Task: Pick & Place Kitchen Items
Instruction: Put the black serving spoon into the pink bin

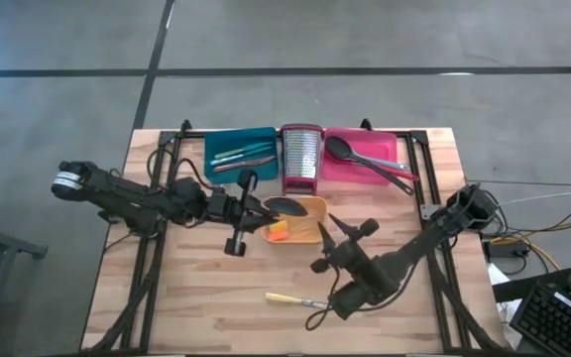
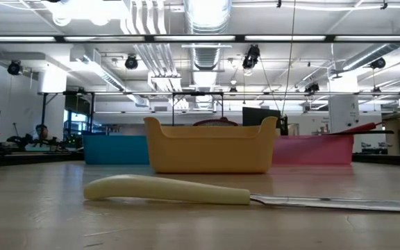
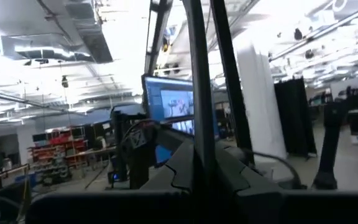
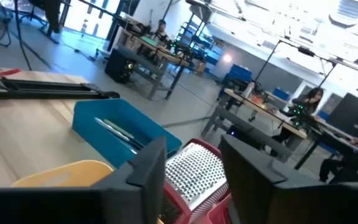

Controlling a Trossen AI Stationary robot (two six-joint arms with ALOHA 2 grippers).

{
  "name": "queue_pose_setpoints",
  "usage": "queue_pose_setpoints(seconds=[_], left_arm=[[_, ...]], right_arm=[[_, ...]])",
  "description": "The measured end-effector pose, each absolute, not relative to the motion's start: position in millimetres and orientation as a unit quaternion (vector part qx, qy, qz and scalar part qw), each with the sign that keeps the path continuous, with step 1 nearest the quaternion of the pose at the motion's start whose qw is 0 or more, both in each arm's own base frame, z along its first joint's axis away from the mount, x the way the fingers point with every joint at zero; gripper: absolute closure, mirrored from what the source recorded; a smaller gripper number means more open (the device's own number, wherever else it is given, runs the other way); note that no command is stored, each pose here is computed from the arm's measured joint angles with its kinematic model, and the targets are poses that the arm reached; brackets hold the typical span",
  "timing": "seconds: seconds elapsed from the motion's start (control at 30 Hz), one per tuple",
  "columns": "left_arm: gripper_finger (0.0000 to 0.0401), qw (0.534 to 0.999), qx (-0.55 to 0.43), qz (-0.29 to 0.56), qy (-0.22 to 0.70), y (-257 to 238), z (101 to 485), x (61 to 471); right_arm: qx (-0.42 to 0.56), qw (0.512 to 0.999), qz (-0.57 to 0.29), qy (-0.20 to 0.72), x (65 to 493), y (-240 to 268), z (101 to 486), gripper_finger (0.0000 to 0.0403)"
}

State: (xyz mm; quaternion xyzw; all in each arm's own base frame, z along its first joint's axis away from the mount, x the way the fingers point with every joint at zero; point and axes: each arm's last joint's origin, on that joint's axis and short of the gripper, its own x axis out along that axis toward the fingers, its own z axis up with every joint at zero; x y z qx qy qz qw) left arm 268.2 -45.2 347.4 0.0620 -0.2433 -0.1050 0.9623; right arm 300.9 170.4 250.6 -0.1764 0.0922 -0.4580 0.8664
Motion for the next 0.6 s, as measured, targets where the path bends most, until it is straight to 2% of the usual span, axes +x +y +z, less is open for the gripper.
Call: queue_pose_setpoints(seconds=[0.13,0.27,0.43,0.6], left_arm=[[0.0380,0.960,0.049,-0.100,-0.255,-45,355,268],[0.0380,0.965,0.032,-0.038,-0.256,-41,359,269],[0.0380,0.965,0.050,-0.029,-0.254,-40,360,269],[0.0380,0.963,0.052,-0.042,-0.262,-41,363,267]], right_arm=[[-0.174,0.863,-0.466,0.093,305,166,255,0.0199],[-0.190,0.859,-0.464,0.103,309,168,272,0.0168],[-0.212,0.863,-0.436,0.144,315,177,305,0.0148],[-0.210,0.875,-0.393,0.187,320,180,334,0.0147]])
